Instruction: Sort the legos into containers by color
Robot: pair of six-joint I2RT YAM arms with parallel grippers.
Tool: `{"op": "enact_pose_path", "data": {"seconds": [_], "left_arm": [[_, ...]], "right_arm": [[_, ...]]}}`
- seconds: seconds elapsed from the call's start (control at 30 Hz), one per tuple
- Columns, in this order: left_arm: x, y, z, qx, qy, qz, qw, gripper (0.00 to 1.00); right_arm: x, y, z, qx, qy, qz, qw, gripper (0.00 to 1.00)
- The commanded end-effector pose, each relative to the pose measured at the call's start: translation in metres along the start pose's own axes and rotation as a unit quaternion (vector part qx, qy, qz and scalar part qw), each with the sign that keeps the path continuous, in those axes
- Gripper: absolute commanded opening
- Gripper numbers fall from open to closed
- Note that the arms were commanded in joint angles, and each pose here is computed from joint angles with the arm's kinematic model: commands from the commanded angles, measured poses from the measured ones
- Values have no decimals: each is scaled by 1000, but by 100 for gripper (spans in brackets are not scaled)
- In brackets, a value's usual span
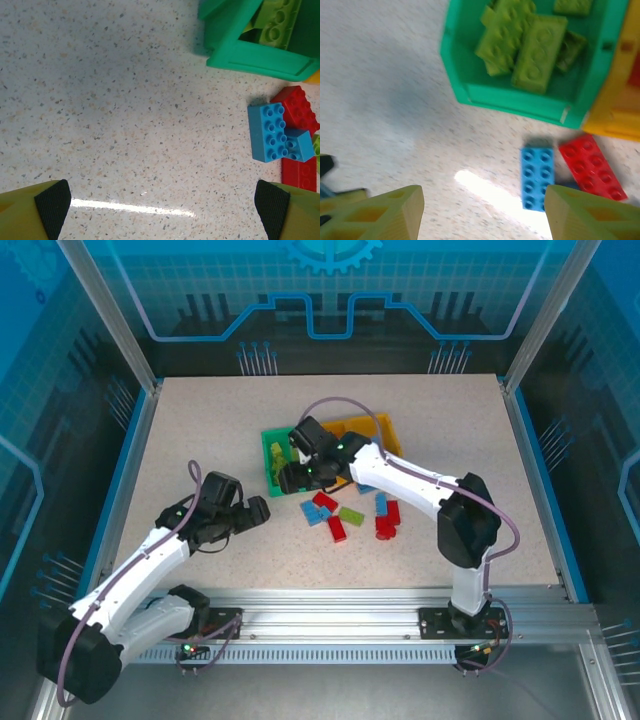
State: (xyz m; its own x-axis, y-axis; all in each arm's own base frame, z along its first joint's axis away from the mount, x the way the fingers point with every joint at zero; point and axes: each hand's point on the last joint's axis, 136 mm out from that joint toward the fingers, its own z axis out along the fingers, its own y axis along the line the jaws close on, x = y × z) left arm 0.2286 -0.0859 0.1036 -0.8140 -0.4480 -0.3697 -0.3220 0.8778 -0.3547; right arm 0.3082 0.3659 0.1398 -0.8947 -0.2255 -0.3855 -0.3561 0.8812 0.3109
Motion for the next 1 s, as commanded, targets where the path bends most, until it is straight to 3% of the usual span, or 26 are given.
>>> {"op": "enact_pose_path", "data": {"seconds": [0.0,0.4,0.97], "left_arm": [[11,17,1,-20,10,-18,1000,99],[21,31,-5,-29,6,-29,999,99],[25,35,-1,-33,11,-33,999,99]], "right_arm": [[28,-22,21,72,33,-42,996,65],[56,-30,62,114,93,-67,987,65],[70,-41,88,156,141,-95,973,62]]}}
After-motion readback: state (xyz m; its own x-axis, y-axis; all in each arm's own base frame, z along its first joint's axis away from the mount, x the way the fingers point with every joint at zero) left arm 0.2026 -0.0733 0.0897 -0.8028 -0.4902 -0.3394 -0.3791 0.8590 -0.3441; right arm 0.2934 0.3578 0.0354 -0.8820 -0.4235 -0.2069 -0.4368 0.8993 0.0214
